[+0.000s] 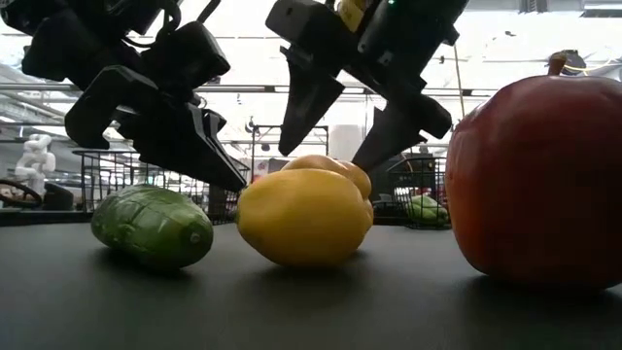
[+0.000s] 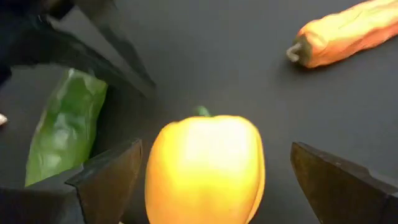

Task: Sort produce into baskets
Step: Put the yellow bell pepper into the right black wire basket

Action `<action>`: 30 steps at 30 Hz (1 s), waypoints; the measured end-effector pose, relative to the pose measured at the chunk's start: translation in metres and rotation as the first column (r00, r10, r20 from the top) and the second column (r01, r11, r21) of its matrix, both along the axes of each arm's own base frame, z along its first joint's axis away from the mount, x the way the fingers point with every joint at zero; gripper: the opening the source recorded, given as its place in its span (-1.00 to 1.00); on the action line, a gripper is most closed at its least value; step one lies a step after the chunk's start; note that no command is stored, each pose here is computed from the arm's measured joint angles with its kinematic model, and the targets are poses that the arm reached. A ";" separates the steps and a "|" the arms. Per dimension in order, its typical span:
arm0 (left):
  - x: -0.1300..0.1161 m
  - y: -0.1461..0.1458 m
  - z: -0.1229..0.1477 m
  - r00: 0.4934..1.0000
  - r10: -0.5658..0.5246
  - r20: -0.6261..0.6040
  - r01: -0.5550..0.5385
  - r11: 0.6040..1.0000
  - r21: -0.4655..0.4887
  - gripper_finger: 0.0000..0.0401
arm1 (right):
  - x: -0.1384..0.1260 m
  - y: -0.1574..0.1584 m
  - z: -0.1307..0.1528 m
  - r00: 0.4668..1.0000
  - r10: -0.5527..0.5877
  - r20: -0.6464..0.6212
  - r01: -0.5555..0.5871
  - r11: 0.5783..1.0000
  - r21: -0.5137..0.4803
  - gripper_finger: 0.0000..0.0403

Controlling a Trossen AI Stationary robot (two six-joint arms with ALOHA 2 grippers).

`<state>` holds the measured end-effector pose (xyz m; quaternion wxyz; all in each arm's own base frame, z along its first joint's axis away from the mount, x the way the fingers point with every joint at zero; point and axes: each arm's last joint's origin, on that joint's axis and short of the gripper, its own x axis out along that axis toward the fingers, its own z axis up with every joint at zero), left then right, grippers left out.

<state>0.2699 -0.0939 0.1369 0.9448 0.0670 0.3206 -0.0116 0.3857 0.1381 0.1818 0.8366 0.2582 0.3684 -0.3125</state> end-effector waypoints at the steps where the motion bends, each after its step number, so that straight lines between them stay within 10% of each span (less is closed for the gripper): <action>1: 0.000 0.000 0.000 1.000 0.000 0.000 0.000 1.000 0.000 -0.76 | 0.001 0.001 -0.003 1.000 0.004 -0.004 -0.004 1.000 0.008 0.99; 30: 0.002 0.005 0.000 1.000 0.023 -0.004 -0.023 1.000 0.003 -0.76 | 0.008 -0.007 -0.024 0.992 0.084 -0.097 -0.087 0.996 -0.027 0.65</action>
